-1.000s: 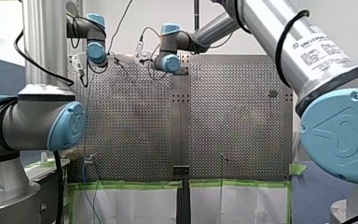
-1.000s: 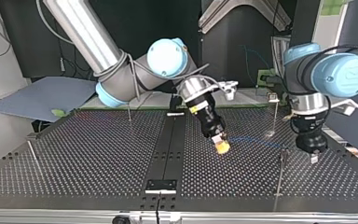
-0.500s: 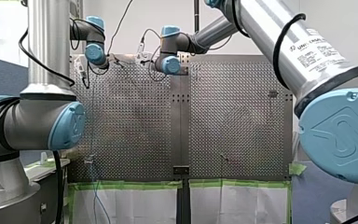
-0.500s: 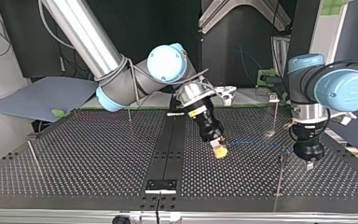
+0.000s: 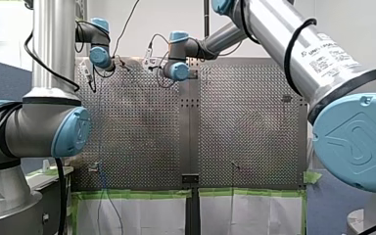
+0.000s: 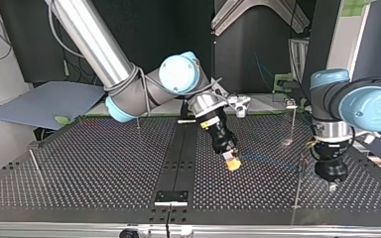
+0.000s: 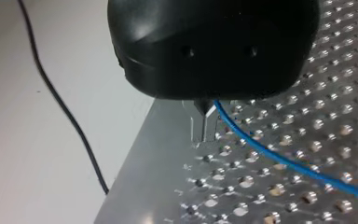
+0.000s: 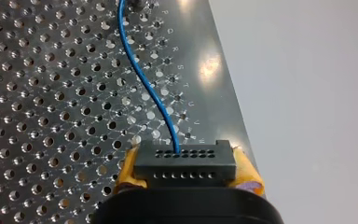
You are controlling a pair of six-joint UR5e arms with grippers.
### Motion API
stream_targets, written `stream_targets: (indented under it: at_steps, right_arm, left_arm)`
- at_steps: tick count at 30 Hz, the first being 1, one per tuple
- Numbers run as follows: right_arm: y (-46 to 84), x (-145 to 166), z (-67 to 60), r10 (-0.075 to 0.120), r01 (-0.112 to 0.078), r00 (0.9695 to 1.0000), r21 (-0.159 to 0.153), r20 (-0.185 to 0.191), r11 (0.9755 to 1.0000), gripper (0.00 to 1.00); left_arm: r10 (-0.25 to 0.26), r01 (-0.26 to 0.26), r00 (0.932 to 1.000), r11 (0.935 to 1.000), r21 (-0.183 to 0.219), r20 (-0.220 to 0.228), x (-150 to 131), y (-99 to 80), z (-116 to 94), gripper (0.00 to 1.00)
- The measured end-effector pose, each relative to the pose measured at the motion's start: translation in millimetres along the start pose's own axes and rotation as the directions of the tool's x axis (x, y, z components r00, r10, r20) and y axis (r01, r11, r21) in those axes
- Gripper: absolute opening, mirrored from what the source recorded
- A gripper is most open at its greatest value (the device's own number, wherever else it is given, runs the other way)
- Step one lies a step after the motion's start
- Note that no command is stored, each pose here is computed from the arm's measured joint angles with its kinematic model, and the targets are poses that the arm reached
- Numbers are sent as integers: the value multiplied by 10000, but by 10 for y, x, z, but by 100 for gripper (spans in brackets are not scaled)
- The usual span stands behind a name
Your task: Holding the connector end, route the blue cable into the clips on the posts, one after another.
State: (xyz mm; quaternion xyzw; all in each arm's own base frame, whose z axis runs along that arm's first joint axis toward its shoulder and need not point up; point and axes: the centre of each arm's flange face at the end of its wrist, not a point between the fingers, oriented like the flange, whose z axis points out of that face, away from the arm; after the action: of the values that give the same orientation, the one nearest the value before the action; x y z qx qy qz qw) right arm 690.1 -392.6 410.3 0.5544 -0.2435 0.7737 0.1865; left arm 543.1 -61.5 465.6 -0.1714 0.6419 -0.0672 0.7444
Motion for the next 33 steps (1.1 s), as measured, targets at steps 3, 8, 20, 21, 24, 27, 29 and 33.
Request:
stream_targets:
  at_steps: [3,8,20,21,24,27,29,33]
  right_arm:
    - [20,-16,13,0,0,10000,-20,-8,10000,0]
    - [108,-16,34,-29,29,10000,-124,-46,9999,0]
    - [292,-36,229,-24,20,9997,-183,-240,9998,0]
    - [307,-41,239,-12,7,9997,-195,-251,9998,0]
    - [366,-54,261,15,-22,9996,-255,-265,9997,0]
    - [416,-54,270,28,-37,9996,-312,-276,9995,0]
    - [433,-52,273,36,-45,9996,-330,-283,9994,0]
    - [482,11,295,163,-177,9993,-392,-341,9991,0]
  left_arm:
    - [-52,52,10000,10000,-8,-4,4,28,48,0]
    - [-99,99,9999,9999,24,-130,65,72,103,0]
    - [-491,493,9988,9981,357,-64,155,113,256,0]
    - [-501,503,9987,9981,366,-66,159,115,263,0]
    - [-520,522,9986,9979,376,-45,155,121,280,0]
    - [-588,588,9983,9976,371,-4,144,127,290,0]
    - [-704,701,9975,9967,406,60,136,126,301,0]
    - [-928,919,9956,9944,514,150,126,109,312,0]
